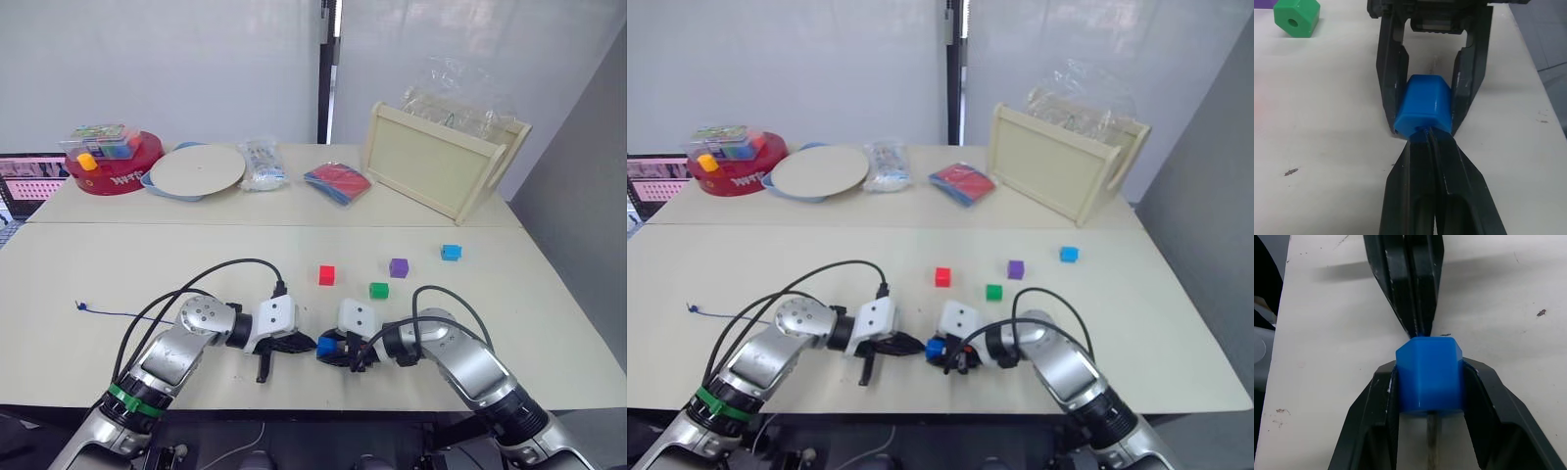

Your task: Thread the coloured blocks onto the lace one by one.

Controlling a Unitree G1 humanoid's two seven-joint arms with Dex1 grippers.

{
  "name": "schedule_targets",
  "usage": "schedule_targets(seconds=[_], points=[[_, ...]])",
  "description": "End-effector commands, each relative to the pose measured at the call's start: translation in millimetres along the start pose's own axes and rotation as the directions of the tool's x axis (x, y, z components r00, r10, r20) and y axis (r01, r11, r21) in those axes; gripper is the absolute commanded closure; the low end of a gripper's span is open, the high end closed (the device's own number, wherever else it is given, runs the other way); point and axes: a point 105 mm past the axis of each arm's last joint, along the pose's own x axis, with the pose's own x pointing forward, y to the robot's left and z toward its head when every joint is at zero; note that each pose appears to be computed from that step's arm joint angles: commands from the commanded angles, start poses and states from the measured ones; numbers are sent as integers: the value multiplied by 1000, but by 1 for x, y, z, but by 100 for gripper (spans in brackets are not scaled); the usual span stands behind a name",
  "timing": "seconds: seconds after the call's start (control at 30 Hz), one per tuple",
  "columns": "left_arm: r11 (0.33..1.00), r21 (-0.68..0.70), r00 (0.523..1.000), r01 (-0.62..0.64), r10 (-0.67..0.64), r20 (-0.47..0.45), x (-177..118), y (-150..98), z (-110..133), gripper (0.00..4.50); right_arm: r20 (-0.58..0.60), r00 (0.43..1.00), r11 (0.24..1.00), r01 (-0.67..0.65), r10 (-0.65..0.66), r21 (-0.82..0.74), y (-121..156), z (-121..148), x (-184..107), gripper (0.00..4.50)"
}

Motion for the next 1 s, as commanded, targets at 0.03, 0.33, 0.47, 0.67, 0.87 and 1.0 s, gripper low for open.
schedule_targets(seconds=[0.03, 0.33, 0.47, 0.67, 0.87, 1.0], points=[[1000, 10, 1000, 0, 0, 4, -8, 0, 6, 446, -36, 999, 999, 33, -32, 31, -2, -11, -1, 321], [998, -47, 999, 50, -50, -3, -32, 1, 14, 163, 8, 999, 999, 47, -47, 24, -5, 1, -9, 43], [999, 1, 999, 45, -45, -27, -27, 1, 14, 32, 27, 998, 998, 63, -63, 10, -5, 8, -20, 0], [997, 75, 1000, -13, 13, -4, 2, 19, 16, 4, -7, 994, 994, 110, -110, 0, -9, -1, -40, 0], [992, 122, 999, -22, 18, 33, 24, 34, 17, 4, -50, 987, 987, 156, -155, 22, -13, -16, -46, 0], [992, 121, 998, 22, -29, 58, 32, 32, 16, 4, -42, 983, 982, 180, -178, 54, -13, -17, -43, 0]])
